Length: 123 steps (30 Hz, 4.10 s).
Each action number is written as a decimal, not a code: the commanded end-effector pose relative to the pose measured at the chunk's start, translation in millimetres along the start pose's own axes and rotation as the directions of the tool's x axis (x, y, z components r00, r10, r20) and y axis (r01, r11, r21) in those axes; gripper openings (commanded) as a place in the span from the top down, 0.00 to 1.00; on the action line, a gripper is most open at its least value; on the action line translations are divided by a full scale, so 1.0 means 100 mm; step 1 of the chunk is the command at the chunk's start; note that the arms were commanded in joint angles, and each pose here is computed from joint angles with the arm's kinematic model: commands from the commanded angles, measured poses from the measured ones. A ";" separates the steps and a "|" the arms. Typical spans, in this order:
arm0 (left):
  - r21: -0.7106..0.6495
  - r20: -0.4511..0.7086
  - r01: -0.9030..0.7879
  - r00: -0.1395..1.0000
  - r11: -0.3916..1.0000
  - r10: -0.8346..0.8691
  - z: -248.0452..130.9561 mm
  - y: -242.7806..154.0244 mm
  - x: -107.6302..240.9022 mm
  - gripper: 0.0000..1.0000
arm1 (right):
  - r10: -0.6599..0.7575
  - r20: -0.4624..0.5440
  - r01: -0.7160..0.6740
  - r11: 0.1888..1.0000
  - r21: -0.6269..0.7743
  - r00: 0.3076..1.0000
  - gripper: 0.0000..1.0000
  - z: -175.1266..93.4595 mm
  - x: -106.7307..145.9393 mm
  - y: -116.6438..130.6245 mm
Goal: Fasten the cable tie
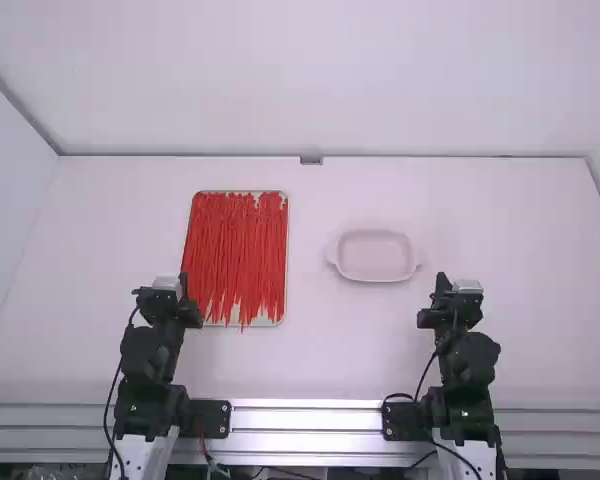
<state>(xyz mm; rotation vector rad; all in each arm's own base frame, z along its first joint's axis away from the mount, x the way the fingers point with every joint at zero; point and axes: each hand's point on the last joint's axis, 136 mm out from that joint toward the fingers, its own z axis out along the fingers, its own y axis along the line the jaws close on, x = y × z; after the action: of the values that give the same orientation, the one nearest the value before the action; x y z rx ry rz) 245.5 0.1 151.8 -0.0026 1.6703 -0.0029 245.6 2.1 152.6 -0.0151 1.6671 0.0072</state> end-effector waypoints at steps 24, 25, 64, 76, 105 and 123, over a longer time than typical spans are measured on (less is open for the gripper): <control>0.077 -0.139 0.036 0.990 0.996 -0.025 0.05 -0.14 -0.14 0.79 | 0.005 -0.114 -0.012 0.998 -0.065 0.993 0.79 0.10 -0.11 0.11; 0.082 -0.157 0.042 0.987 0.996 -0.028 0.06 -0.15 -0.14 0.77 | 0.008 -0.128 -0.018 0.997 -0.069 0.992 0.77 0.12 -0.11 0.12; -0.060 -0.701 0.132 0.700 0.989 -0.136 0.69 -0.27 -0.14 0.09 | 0.018 -0.500 -0.076 0.993 -0.095 0.866 0.09 0.86 -0.07 0.30; -0.116 -0.742 0.118 0.650 0.986 -0.165 0.80 -0.22 -0.09 0.01 | -0.046 -0.551 -0.063 0.982 -0.177 0.833 0.02 0.95 -0.12 0.55; -0.066 -0.775 0.161 0.614 0.985 -0.152 1.18 -0.26 -0.26 0.01 | -0.073 -0.519 -0.086 0.958 -0.275 0.852 0.02 0.95 -0.21 0.77; -0.096 -0.880 0.135 0.452 0.986 -0.148 1.86 -0.29 0.28 0.01 | -0.075 -0.534 -0.086 0.959 -0.271 0.842 0.02 0.93 -0.17 0.76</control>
<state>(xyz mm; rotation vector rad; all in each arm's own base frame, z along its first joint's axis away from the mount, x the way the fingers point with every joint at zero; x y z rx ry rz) 421.3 -23.7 102.8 -0.2276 2.7573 -0.1412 333.4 78.2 150.7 -0.2474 2.2431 0.2756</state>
